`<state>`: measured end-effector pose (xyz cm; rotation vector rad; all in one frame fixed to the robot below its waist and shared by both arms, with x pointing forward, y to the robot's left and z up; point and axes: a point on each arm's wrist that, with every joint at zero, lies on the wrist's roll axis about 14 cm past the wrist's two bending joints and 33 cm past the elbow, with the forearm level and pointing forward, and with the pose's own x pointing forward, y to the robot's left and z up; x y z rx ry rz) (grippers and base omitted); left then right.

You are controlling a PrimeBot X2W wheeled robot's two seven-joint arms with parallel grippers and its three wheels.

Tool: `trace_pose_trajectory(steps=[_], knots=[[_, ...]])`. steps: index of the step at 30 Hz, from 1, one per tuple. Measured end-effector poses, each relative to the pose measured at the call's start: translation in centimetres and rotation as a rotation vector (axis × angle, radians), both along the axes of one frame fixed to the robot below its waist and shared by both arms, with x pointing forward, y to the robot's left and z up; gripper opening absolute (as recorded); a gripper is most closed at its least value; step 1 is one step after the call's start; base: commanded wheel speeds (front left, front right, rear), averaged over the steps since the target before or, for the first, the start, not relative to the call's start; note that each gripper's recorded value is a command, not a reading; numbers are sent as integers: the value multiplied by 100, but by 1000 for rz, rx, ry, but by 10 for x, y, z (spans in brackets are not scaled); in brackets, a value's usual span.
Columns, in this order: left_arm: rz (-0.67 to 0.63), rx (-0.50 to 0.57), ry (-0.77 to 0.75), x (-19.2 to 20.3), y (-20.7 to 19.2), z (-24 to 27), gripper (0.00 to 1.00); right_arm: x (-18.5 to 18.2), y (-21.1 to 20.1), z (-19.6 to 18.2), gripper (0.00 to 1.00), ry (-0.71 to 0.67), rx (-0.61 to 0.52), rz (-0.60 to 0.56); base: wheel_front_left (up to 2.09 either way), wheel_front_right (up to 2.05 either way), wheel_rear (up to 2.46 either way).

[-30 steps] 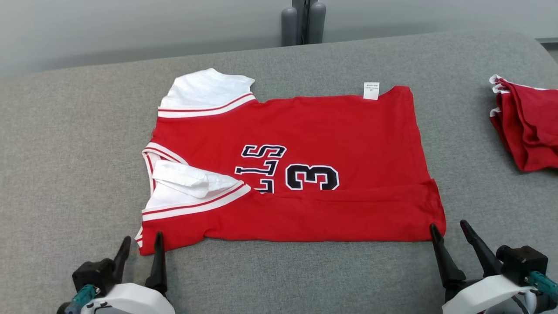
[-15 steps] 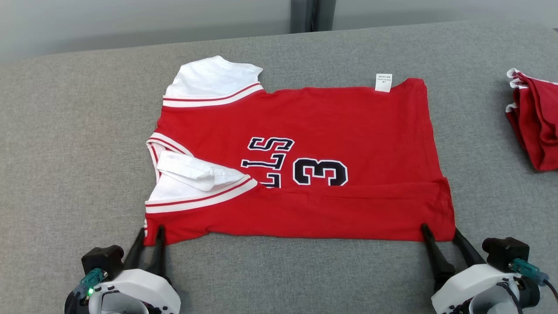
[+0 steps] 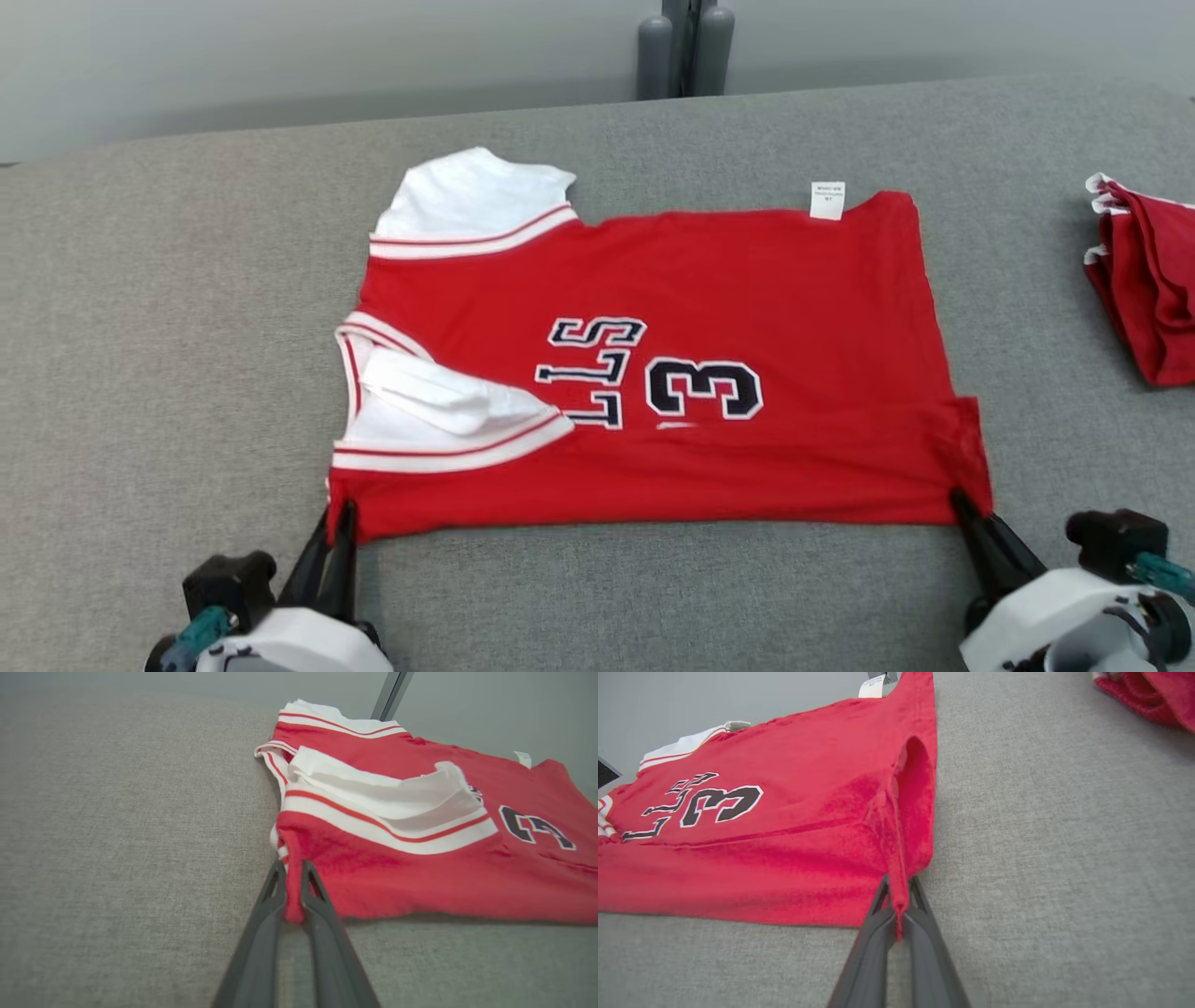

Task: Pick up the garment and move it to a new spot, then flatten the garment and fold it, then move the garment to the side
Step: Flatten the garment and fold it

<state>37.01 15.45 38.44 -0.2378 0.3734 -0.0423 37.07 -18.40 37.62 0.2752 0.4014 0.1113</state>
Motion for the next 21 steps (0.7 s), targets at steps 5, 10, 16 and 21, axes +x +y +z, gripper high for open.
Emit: trace_pose_trajectory(steps=[5,10,16,21], knots=[[6,-4,10,-20,-1,4,0,-10,-12,-4,0,34,-5,-11,0,0,0],[35,-38,42,-45,-6,7,0,-25,-18,-8,0,66,-10,-13,0,0,0],[53,-68,85,-64,-10,5,0,-35,-24,-9,0,77,-14,-30,0,0,0],[53,-68,91,-63,-12,4,100,-35,-24,-4,100,53,-17,-42,0,0,0]])
